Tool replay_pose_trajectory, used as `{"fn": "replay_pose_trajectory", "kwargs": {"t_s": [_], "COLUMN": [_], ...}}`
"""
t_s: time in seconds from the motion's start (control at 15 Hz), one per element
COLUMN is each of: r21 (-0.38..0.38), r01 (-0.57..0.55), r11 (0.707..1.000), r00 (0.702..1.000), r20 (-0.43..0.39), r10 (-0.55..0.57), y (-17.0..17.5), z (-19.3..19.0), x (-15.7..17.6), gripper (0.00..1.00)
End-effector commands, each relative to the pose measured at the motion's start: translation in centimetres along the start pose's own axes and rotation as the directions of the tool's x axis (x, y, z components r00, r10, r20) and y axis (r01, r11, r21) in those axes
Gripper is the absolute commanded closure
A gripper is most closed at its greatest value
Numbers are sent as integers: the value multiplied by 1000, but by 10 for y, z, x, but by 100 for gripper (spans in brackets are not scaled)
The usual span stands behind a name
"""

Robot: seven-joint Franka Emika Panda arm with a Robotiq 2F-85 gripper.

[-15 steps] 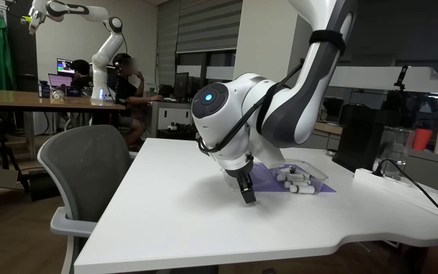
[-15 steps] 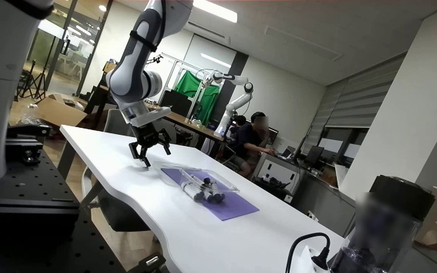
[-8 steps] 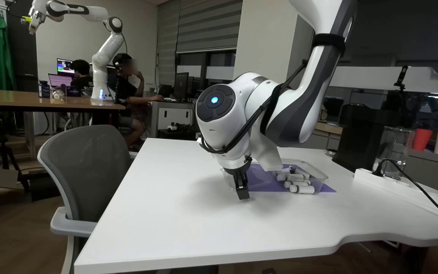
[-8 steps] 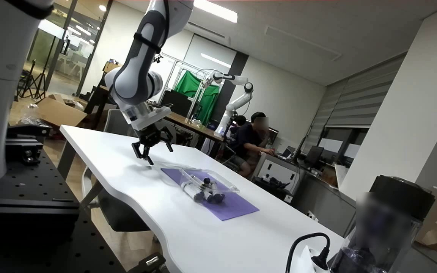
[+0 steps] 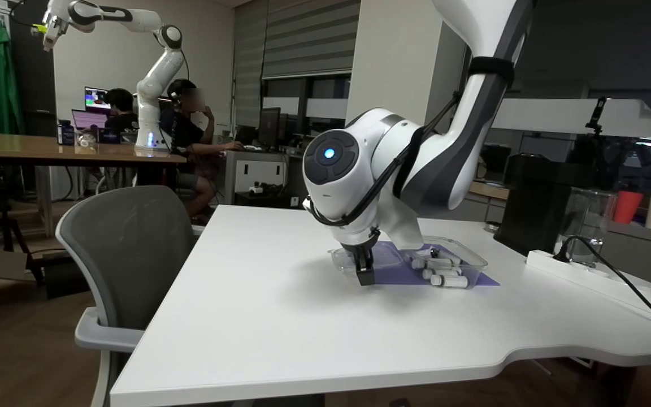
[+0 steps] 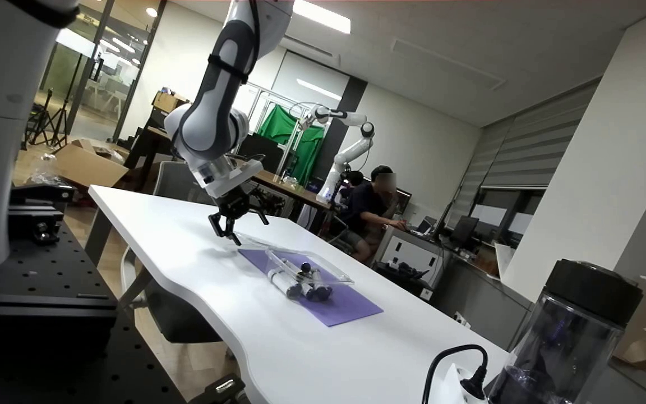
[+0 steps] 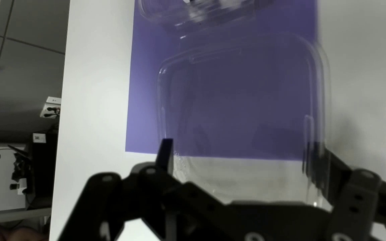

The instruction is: Close the lid of the clear box

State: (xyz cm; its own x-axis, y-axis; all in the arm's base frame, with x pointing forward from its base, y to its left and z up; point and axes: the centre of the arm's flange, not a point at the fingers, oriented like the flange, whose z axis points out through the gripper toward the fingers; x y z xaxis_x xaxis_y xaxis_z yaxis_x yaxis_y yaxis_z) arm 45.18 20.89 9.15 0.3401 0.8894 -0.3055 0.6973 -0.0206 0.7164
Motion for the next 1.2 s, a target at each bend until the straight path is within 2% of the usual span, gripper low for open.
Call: {"fn": "replay_pose_trajectory", "kwargs": {"t_s": [0.0, 0.33, 0.6, 0.93, 1.13], "r21": [-49, -146, -240, -356, -432], "r01": [-89, -252, -346, -407, -399], "r11": [995, 957, 907, 841, 809], "r00": [996, 968, 937, 903, 897], "r20": [-2, -34, -40, -20, 1], "r10": [89, 250, 347, 429, 443], "y": [8, 27, 49, 81, 104], "z": [12, 8, 8, 0, -7], "x": [-2, -5, -11, -22, -33], "gripper": [0, 0, 0, 0, 0]}}
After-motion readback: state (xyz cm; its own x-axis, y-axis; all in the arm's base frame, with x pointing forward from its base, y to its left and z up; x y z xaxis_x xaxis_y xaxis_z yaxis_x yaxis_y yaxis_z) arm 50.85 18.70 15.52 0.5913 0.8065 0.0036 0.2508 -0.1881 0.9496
